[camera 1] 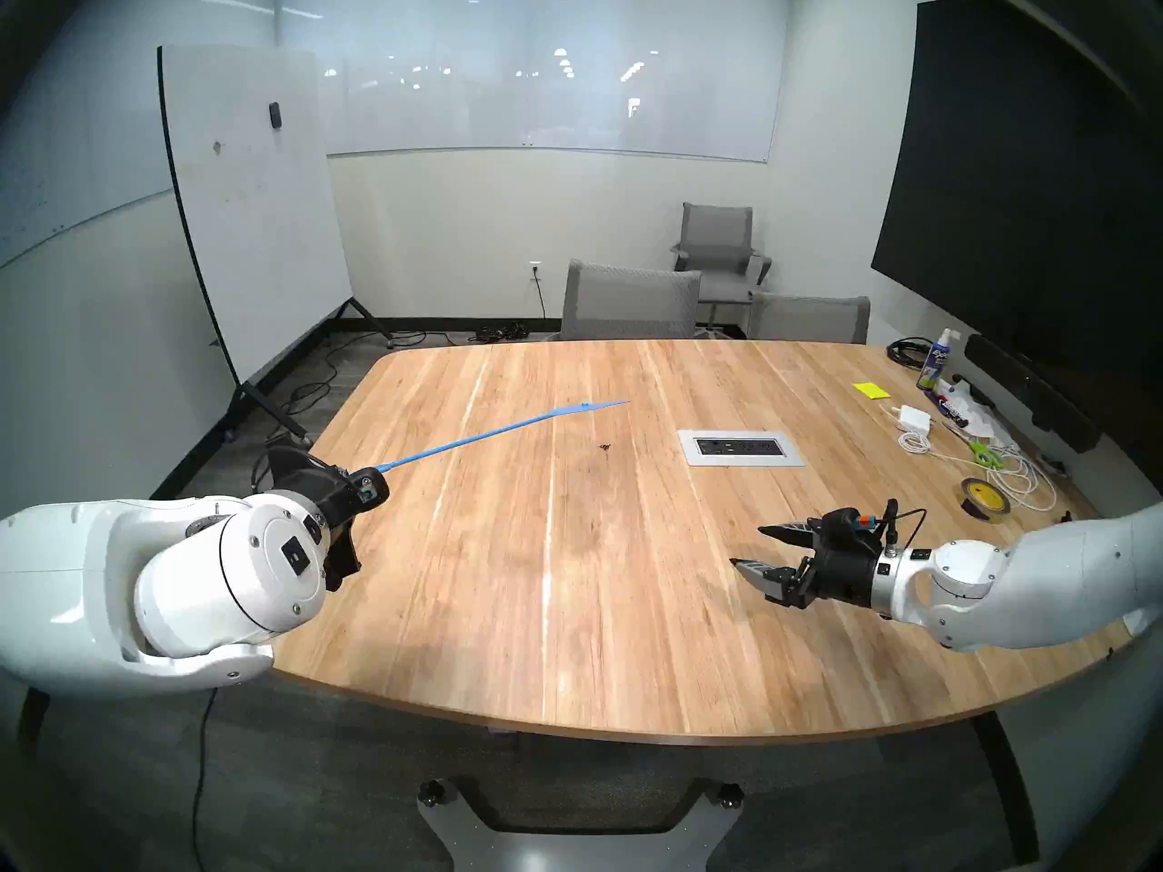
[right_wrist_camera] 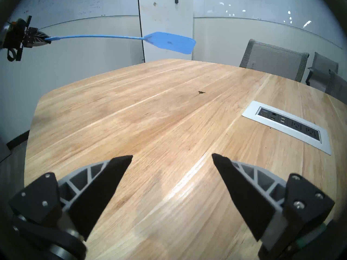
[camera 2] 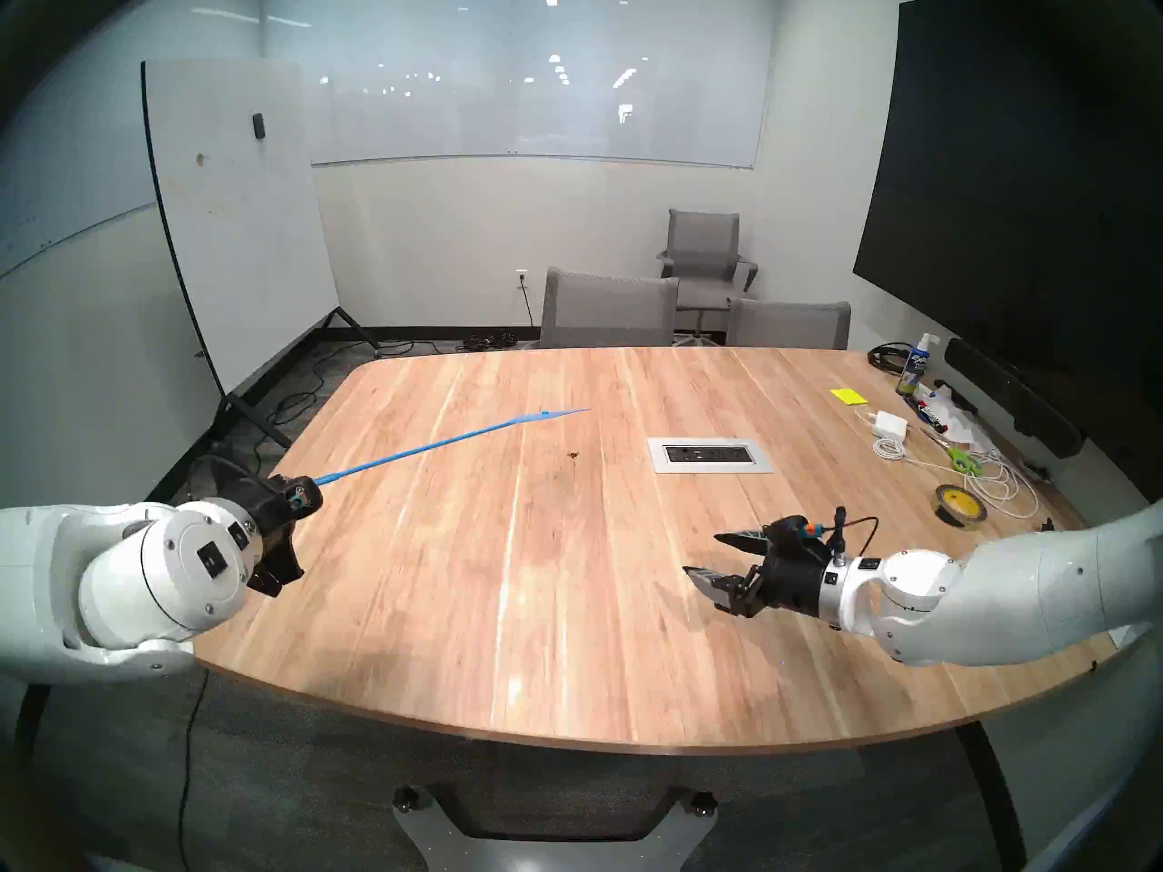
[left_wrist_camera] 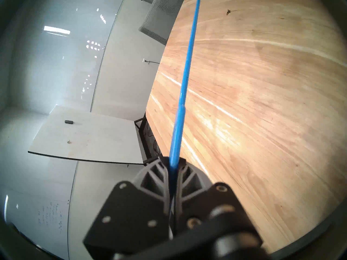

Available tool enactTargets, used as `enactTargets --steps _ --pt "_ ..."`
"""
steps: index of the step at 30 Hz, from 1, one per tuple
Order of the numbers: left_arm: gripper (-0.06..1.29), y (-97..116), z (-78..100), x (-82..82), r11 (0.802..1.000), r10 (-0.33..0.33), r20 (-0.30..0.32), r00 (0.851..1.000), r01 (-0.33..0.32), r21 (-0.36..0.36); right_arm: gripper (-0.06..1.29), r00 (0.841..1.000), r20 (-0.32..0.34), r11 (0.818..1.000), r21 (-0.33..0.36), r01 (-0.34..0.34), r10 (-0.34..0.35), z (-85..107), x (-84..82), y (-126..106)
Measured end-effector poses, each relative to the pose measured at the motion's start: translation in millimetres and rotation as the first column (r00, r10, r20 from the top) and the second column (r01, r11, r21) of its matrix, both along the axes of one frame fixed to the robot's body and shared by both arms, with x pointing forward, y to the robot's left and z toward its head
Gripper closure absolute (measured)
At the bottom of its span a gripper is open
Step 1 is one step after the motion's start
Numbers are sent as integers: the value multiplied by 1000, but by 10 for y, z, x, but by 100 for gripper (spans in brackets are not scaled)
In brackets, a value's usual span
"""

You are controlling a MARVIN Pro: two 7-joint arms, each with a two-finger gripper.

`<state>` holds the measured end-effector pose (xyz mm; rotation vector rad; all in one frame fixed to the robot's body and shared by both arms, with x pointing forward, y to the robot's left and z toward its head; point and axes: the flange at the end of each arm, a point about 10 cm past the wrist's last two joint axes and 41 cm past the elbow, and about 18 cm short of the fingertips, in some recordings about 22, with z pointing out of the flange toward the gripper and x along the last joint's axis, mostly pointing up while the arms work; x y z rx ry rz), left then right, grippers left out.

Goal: Swat a bug on table

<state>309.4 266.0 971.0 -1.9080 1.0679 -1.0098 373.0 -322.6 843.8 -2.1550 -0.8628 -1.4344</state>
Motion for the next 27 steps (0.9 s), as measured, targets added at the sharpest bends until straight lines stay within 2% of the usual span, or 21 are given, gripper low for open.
enactTargets --steps 7,20,27 --pt "121 -9 -6 16 1000 -29 -20 999 29 5 2 1000 1 1000 -2 -2 2 0 -1 1" --pt "121 -106 24 8 992 -122 -36 992 123 37 2 1000 3 1000 -5 -7 7 0 -2 2" --pt "121 -78 1 120 987 -144 -68 987 148 59 2 1000 4 1000 -6 -8 8 0 -2 2"
